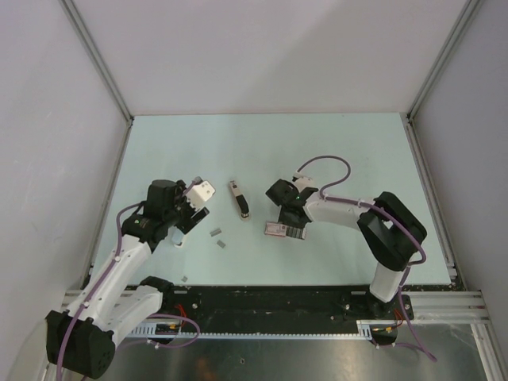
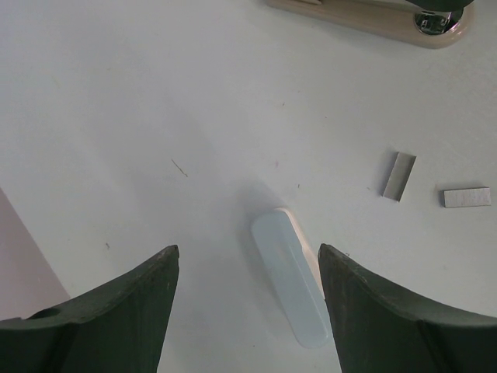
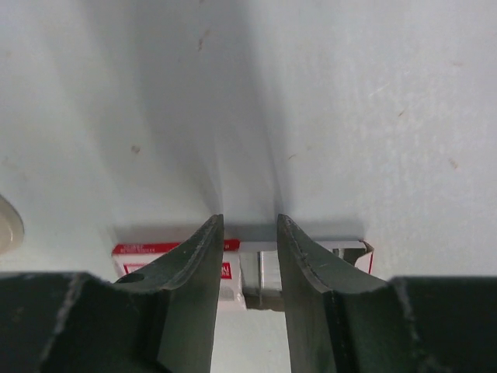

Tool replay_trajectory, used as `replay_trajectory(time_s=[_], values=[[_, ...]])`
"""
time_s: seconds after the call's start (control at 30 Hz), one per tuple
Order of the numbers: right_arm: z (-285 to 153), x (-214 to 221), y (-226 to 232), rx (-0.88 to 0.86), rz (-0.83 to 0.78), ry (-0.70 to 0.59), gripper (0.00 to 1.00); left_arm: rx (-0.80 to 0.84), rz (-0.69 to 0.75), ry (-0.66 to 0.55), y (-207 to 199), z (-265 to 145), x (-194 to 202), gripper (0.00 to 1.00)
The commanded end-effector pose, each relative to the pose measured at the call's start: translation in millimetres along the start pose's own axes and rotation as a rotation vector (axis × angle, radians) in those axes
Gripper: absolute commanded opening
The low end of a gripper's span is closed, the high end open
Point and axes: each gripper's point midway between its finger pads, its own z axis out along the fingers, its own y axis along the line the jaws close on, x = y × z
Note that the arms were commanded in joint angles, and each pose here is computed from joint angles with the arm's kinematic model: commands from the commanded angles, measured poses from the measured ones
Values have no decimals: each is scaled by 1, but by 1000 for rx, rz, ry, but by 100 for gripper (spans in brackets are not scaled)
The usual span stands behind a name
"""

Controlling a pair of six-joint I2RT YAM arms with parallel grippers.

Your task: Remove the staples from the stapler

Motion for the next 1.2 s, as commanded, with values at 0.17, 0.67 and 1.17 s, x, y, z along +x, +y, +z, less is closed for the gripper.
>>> replay_trajectory(time_s=[0.17,0.67,1.17], values=[[-9,39,10,9,-57,55,38,-10,-9,-20,2,-1,-1,77],[-27,-11,25,-108,27,-13,46,137,-10,-23,-28,15,-8,80],[-53,-41,20,-291,26,-205,75,363,101,77,-97,59,-10,79]])
